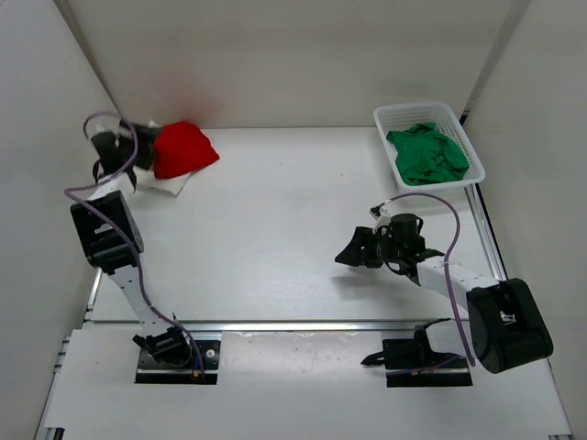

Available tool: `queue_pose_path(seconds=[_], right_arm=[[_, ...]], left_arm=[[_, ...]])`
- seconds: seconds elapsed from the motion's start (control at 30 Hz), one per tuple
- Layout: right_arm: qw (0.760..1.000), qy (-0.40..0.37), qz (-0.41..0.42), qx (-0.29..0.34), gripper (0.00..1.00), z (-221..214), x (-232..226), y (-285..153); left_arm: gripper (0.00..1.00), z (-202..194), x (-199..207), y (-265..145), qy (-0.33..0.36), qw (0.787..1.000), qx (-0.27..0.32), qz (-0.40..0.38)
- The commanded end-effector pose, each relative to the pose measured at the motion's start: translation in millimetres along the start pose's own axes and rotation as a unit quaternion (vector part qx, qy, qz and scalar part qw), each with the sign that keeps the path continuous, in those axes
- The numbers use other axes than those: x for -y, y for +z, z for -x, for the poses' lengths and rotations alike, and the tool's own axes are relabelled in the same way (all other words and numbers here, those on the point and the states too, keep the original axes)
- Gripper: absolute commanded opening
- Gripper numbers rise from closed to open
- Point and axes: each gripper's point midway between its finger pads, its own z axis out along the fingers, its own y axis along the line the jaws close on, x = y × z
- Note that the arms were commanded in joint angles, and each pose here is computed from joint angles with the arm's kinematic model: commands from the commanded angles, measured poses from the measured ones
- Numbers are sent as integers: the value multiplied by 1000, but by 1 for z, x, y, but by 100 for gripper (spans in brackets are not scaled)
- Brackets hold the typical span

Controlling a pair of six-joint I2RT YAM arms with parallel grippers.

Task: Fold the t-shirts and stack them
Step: Put the neatly folded tshirt into the corner of the board with the left arm, then grab crumpled tshirt from bin with the right arm

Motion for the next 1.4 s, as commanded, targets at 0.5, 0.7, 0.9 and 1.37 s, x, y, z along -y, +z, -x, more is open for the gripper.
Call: queue_pose_path(seconds=[0.5, 0.7, 0.9, 1.37], right_arm=[[997, -30, -76, 8, 0, 1, -2, 7], [988, -44, -128, 74, 1, 50, -11, 0], [965, -105, -187, 150, 0, 126, -24, -21], [886, 22, -389, 252, 12, 323, 171, -114]], left_arm=[[99, -104, -23, -86, 14, 998, -41, 54], [30, -229, 90, -98, 211, 966, -148, -32], [14, -333, 129, -159, 280, 932, -209, -95], [12, -482, 83, -289, 328, 834, -395, -203]])
